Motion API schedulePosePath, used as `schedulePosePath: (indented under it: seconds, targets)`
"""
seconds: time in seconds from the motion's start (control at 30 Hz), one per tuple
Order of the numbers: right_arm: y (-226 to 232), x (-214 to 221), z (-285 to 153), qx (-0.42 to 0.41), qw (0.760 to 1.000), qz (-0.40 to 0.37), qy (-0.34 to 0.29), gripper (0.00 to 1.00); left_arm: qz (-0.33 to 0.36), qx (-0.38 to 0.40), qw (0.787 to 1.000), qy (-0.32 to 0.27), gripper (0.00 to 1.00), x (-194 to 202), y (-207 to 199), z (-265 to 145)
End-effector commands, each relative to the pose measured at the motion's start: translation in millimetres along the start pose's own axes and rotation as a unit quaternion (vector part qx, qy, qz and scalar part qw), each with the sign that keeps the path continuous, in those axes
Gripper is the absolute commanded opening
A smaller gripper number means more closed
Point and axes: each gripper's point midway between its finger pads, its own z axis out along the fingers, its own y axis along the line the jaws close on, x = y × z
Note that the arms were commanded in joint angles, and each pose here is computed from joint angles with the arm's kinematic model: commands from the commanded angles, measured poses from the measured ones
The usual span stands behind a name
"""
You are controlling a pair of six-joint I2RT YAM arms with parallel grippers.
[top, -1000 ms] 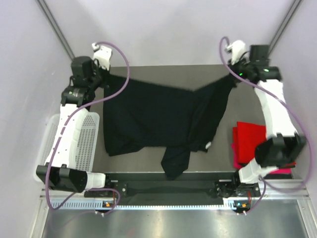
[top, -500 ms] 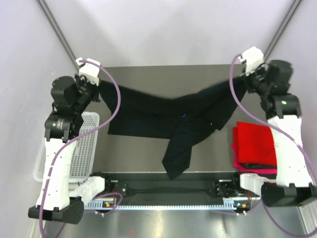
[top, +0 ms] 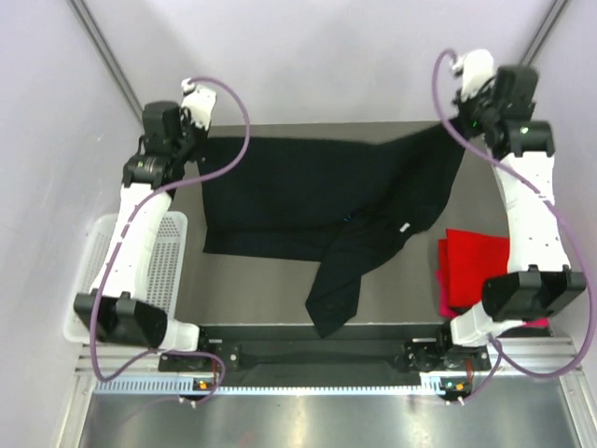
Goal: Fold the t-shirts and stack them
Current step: Fold the tshirt
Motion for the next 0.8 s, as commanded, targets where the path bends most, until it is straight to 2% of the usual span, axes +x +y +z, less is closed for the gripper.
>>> schedulePosePath:
  seconds: [0.0, 0.07, 0.1, 0.13, 0.23, 0.27, 0.33, 0.37, 0.4, 0.43, 0.53, 0.63, 0.77]
  targets:
    - [-57.9, -85.4, -60.2, 0.081, 0.989, 0.037, -0.115, 0.0, -0.017, -0.065, 0.991, -0.113, 0.0, -90.6, 43.2, -28.2]
    - [-66.1, -104.1, -80.7, 0.095, 0.984, 0.042, -0.142, 0.0, -0.026, -0.067, 0.988, -0.134, 0.0, -111.8, 49.3, -46.0]
    - [-69.7, -113.3, -95.5, 0.104, 0.981, 0.043, -0.161, 0.0, -0.03, -0.077, 0.983, -0.166, 0.0, -133.4, 57.3, -70.1]
    - [-73.8, -124.3, -124.3, 0.119, 0.974, 0.04, -0.188, 0.0, -0.031, -0.08, 0.98, -0.177, 0.0, -140.3, 59.8, -81.4]
    - [-80.3, -136.5, -168.5, 0.152, 0.96, 0.027, -0.234, 0.0, -0.019, -0.101, 0.968, -0.228, 0.0, -160.3, 69.2, -134.1]
    - [-85.3, -147.2, -211.1, 0.182, 0.944, 0.017, -0.275, 0.0, -0.01, -0.109, 0.965, -0.24, 0.0, -164.1, 71.9, -147.9]
    - [-88.6, -145.9, -240.3, 0.214, 0.93, 0.013, -0.298, 0.0, -0.003, -0.127, 0.954, -0.271, 0.0, -172.7, 77.6, -187.2]
    - [-93.3, -150.5, -286.2, 0.252, 0.908, 0.006, -0.335, 0.0, 0.007, -0.135, 0.951, -0.279, 0.0, -174.6, 80.2, -200.0]
    - [-93.9, -149.6, -303.0, 0.266, 0.9, 0.001, -0.346, 0.0, 0.01, -0.147, 0.942, -0.301, 0.0, -179.1, 83.0, -226.1]
    - [-94.3, -149.4, -340.0, 0.292, 0.882, -0.003, -0.371, 0.0, 0.021, -0.158, 0.937, -0.311, 0.0, -181.1, 85.6, -239.6]
    - [-92.8, -145.1, -406.5, 0.337, 0.85, -0.02, -0.404, 0.0, 0.032, -0.182, 0.921, -0.342, 0.0, -183.6, 90.2, -284.4]
    - [-88.6, -139.3, -442.4, 0.36, 0.832, -0.036, -0.42, 0.0, 0.041, -0.201, 0.913, -0.353, 0.0, -180.7, 93.6, -309.5]
    - [-93.2, -137.2, -439.8, 0.374, 0.832, -0.043, -0.408, 0.0, 0.047, -0.216, 0.915, -0.339, 0.0, -178.1, 99.2, -303.8]
